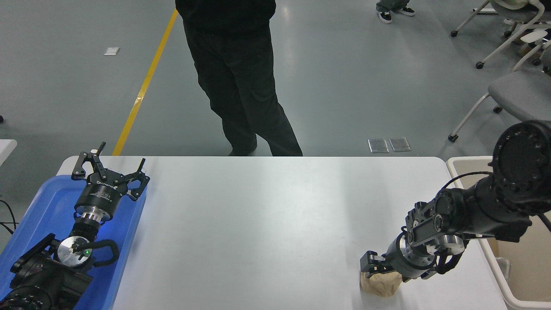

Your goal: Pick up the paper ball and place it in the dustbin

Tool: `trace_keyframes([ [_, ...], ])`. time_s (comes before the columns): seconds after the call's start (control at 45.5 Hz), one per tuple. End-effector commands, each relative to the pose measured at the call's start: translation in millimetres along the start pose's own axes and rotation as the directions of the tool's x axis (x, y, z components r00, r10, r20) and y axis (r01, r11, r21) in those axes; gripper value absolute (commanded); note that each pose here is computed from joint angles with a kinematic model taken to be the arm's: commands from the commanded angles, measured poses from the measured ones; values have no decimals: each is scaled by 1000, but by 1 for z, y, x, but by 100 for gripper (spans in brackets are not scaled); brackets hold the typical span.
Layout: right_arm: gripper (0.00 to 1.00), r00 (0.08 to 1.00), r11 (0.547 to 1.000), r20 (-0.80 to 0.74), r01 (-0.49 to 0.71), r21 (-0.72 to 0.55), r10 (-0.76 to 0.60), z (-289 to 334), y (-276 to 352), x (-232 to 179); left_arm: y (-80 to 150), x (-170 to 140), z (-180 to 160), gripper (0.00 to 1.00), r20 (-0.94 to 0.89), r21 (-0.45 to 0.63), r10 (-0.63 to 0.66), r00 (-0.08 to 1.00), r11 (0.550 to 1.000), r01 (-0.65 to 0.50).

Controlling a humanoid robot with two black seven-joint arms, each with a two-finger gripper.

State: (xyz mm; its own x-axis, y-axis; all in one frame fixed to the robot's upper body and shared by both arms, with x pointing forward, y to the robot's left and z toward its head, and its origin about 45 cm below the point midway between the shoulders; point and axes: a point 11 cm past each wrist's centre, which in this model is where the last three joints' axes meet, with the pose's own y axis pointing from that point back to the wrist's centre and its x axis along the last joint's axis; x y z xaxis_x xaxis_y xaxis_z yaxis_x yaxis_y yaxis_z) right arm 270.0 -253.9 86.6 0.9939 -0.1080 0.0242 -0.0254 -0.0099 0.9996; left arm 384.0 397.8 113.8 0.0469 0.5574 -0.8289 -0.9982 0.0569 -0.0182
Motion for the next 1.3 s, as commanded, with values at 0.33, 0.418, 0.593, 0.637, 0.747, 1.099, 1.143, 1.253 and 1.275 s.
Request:
trace_keyframes([
  [0.33,87,1000,1000,3,-15,6,15,-1,-21,-6,0,0,0,99,-1,-1,0,1000,1000,0],
  [0.418,87,1000,1000,5,-11,3,11,0,-23,-9,0,0,0,99,-2,-2,0,1000,1000,0],
  [0.593,62,1000,1000,10,-1,2,1,1,-26,-13,0,0,0,99,-2,-2,0,1000,1000,0],
  [0.637,55,1000,1000,10,1,2,-1,2,-27,-14,0,0,0,99,-1,-1,0,1000,1000,0],
  [0.747,27,1000,1000,21,-1,2,1,3,-25,-13,0,0,0,99,-1,-1,0,1000,1000,0],
  [1.099,0,986,1000,166,-14,4,13,9,-15,-4,0,0,0,99,-2,-2,0,1000,1000,0],
  [1.143,0,986,1000,166,-19,4,18,9,-14,-3,0,0,0,99,-2,-2,0,1000,1000,0],
  [1.253,0,986,1000,165,-14,5,13,8,-12,-4,0,0,0,99,-2,-2,0,1000,1000,0],
  [1.275,0,986,1000,164,-11,4,10,8,-12,-5,0,0,0,99,-1,-1,0,1000,1000,0],
])
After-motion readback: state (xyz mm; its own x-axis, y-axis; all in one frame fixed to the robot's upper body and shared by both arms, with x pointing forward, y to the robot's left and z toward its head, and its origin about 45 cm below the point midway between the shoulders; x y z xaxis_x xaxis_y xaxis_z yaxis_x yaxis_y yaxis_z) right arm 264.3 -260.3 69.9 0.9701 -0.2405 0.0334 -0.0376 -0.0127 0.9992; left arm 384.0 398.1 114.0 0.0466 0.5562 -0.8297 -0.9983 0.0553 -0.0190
